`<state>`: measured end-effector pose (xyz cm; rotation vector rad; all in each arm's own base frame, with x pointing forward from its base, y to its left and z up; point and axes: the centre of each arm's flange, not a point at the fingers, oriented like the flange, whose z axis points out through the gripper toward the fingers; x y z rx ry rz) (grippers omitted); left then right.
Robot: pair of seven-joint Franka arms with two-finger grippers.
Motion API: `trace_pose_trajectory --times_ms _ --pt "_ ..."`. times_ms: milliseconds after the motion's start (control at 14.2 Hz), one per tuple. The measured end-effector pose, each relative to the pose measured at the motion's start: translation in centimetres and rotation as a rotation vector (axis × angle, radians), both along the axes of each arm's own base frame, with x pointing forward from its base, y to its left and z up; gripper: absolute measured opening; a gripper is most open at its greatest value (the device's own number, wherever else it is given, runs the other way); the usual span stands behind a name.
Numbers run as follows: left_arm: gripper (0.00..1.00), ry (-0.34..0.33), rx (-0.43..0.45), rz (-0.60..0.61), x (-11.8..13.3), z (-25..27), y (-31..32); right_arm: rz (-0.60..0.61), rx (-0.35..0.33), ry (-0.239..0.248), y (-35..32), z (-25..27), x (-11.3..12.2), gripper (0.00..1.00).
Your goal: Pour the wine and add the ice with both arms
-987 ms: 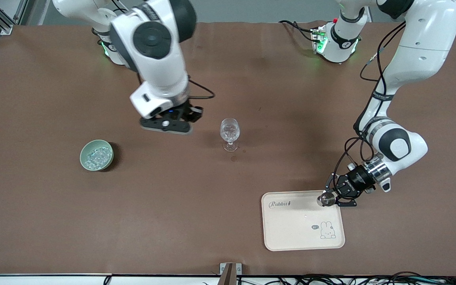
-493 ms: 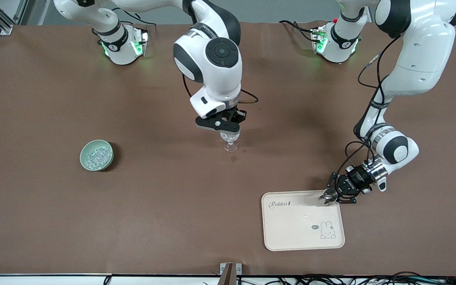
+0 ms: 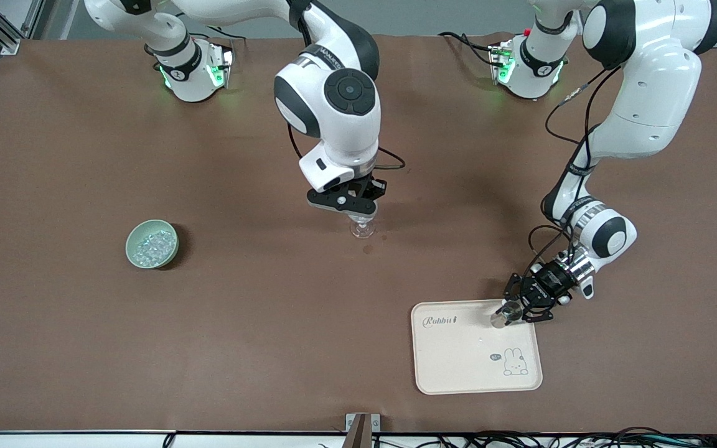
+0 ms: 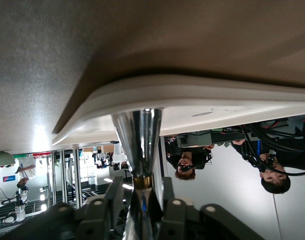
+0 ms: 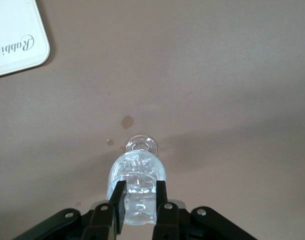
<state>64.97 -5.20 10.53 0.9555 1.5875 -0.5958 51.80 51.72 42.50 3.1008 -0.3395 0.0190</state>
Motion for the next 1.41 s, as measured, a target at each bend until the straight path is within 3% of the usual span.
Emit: trace_pose_trajectory --times_ms 352,423,705,1057,1198,1339,1409 --pt "0.96 -0.029 -0.032 -0.07 -0.6 0.2 3.2 -0.001 -0.01 0.011 0.3 -1.1 -0.1 0.28" --pt "1.0 -0.025 -0.033 -0.108 -0.9 0.4 4.9 -0.002 -0.01 0.011 0.3 -1.1 -0.2 0.28" --pt "1.0 -0.01 0.061 -0.348 -0.6 4.4 11.1 -0.007 -0.014 0.017 0.6 -1.6 -0.3 0.28" --pt "1.0 -0.026 0.404 -0.736 3.1 18.0 13.8 -0.002 -0.025 0.029 1.7 -2.8 -1.4 0.28" --pt "1.0 -0.08 0.529 -0.788 4.7 23.9 14.3 -0.001 -0.031 0.034 1.7 -3.2 -1.4 0.28" --pt "1.0 -0.147 0.651 -0.757 6.0 28.9 14.9 -0.002 -0.034 0.037 1.7 -3.4 -1.4 0.3" --pt "1.0 -0.184 0.71 -0.713 6.6 31.1 15.4 -0.002 -0.035 0.037 1.7 -3.5 -1.4 0.37"
